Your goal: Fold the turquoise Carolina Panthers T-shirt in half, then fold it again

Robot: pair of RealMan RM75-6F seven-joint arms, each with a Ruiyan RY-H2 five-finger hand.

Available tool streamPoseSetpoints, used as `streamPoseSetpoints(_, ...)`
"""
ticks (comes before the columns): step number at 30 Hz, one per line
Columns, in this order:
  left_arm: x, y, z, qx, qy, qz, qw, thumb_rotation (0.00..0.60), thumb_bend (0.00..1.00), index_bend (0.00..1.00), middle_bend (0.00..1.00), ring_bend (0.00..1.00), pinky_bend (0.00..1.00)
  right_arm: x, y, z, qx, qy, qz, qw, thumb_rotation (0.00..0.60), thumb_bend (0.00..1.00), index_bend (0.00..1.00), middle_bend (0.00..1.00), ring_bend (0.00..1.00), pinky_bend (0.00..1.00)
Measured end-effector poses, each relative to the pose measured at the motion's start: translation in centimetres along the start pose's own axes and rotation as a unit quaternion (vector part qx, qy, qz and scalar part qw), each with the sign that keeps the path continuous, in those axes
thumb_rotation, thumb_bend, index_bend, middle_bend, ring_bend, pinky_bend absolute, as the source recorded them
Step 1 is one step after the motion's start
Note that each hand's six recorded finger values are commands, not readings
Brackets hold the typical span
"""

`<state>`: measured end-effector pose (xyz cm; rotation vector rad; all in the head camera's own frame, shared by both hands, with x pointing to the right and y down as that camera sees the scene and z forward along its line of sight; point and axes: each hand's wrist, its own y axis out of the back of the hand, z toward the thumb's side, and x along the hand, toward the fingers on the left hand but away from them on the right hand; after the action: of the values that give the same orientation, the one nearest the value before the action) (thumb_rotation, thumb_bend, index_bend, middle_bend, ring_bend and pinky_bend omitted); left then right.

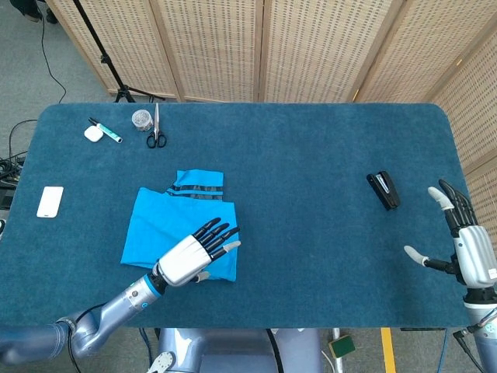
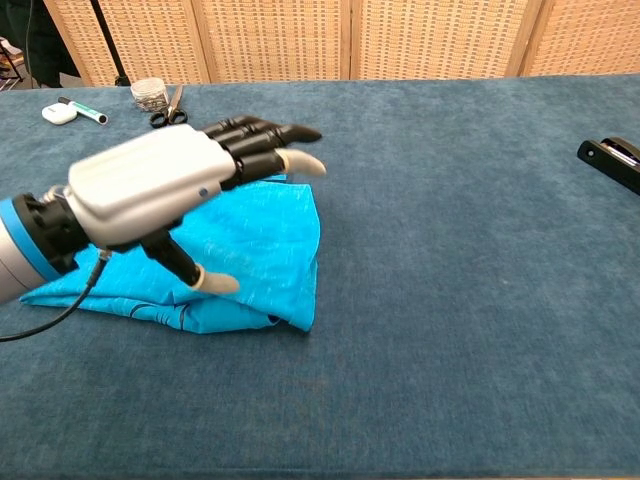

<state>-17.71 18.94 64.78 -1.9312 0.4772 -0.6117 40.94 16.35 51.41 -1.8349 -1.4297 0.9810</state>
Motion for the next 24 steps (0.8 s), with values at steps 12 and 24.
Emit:
streamPoseSetpoints(12,-5.1,3.4,-6.1,-0.013,0.104,0.011,0.9944,0.600,0.00,0.00,0.00,0.00,0.00,0.1,-0.2,0.1,0.004,0.002,0.004,1.0000,0.600,0.00,0.00,0.00,0.00,0.00)
streamPoseSetpoints(24,-17.8,8.2,-13.0,-0.050,0.322,0.031,0.9451,0.600,0.00,0.00,0.00,0.00,0.00,0.2,-0.5,0.4,0.023,0.007,0.006,0.9997,0.600,0.00,0.00,0.00,0.00,0.00)
